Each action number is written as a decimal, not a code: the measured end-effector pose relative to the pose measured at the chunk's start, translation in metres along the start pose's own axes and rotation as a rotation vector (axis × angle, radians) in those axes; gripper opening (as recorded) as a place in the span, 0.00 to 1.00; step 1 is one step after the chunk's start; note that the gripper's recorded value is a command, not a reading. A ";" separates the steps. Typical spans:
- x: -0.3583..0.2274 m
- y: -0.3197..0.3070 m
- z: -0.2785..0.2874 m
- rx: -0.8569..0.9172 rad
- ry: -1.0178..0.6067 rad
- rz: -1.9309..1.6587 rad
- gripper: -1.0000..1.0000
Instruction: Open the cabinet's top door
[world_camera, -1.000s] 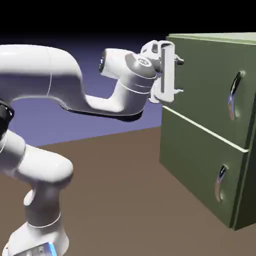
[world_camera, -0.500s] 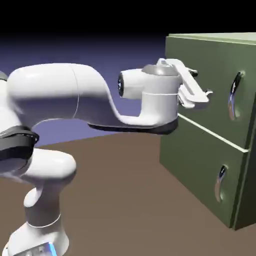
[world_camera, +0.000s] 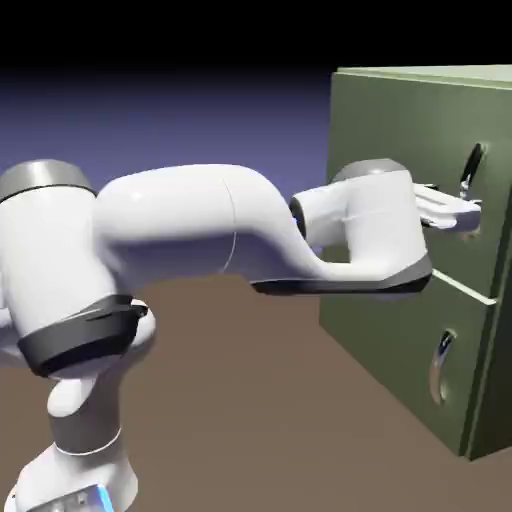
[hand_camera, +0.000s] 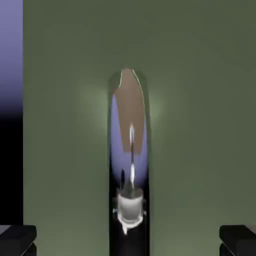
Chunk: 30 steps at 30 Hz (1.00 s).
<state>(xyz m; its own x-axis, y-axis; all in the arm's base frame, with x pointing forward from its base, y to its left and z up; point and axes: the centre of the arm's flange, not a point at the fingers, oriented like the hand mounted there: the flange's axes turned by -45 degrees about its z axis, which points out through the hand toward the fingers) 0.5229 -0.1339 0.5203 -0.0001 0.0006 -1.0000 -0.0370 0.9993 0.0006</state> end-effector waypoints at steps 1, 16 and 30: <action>0.000 0.000 0.002 0.000 0.000 0.000 0.00; 0.000 0.026 -0.067 0.146 -0.001 -0.001 0.00; 0.000 0.087 -0.165 0.372 0.002 0.005 0.00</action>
<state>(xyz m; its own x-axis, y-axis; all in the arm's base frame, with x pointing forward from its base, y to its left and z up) 0.3546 -0.0532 0.5201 -0.0016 0.0054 -1.0000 0.3289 0.9443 0.0046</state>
